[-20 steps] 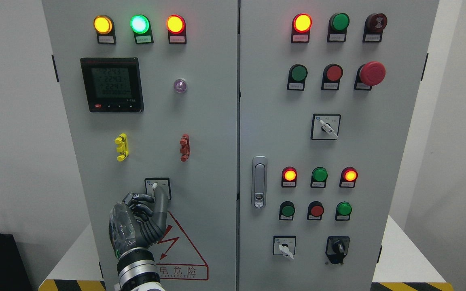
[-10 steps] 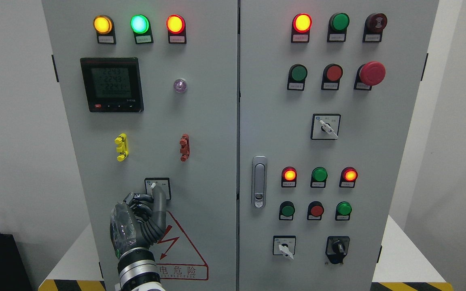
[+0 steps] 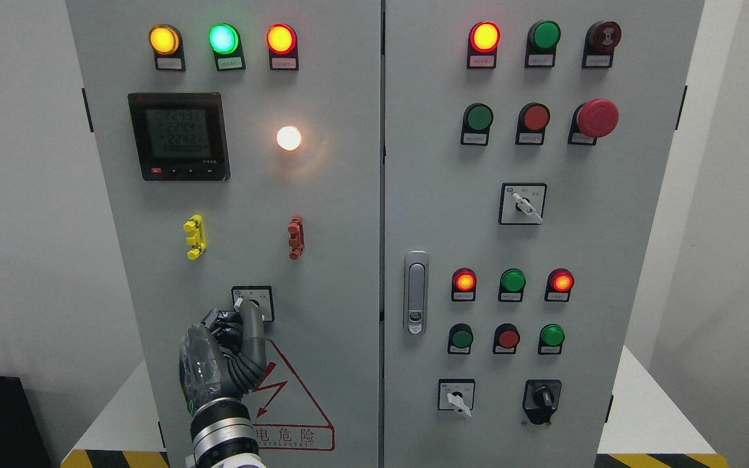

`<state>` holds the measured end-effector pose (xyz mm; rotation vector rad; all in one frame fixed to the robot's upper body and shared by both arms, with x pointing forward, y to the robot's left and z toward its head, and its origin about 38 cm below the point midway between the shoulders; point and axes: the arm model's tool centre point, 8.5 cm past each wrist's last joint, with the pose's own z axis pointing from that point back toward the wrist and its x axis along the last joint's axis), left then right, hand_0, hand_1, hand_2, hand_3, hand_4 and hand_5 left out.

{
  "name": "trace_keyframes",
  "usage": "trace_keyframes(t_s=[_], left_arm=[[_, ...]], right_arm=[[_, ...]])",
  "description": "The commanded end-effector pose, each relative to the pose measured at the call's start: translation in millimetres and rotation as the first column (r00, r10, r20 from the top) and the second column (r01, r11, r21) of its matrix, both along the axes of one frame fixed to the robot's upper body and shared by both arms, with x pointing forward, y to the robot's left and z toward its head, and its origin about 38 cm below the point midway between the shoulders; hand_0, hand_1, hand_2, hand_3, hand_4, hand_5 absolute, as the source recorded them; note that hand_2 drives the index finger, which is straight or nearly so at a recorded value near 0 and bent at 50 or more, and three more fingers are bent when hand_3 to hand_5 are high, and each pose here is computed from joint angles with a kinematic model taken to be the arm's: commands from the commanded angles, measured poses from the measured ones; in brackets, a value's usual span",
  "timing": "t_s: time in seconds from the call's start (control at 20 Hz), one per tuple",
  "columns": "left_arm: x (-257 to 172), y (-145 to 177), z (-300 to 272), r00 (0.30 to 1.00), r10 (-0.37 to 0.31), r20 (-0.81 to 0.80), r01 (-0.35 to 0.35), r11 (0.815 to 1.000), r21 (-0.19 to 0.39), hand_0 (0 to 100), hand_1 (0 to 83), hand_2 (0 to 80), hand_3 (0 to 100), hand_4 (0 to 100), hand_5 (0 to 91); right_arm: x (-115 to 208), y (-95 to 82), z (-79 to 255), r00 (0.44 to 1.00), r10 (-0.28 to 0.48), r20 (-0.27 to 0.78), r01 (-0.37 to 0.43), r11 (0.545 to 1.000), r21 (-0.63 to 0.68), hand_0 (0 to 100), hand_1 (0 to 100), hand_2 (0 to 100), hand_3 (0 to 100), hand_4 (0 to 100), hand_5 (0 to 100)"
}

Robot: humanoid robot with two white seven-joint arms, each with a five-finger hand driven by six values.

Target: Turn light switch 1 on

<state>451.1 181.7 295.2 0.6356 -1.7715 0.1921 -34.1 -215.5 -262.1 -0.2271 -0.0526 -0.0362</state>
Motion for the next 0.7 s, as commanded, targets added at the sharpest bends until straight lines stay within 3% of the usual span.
trace_keyframes(t_s=[0.0,0.2,0.65], left_arm=[[-0.3,-0.4,0.7,1.0,-0.002,0.005,0.002,1.0,-0.001,62,24.4,60.7,92,89,79.7],[-0.5,-0.3,1.1,1.0,-0.002,0.006,0.002,1.0,-0.002,63,18.2,60.7,92,89,79.6],[-0.5,-0.3,1.1,1.0,-0.001,0.006,0.001,1.0,-0.004,49,22.1,60.7,91,89,79.6]], right_arm=[[0.7,0.0,-0.1,1.0,0.001,0.0,-0.001,1.0,0.001,12,39,0,0,0,0],[0.7,0.0,-0.1,1.0,0.003,0.0,-0.003,1.0,0.001,12,39,0,0,0,0],[0.7,0.0,-0.1,1.0,0.003,0.0,-0.003,1.0,0.001,12,39,0,0,0,0]])
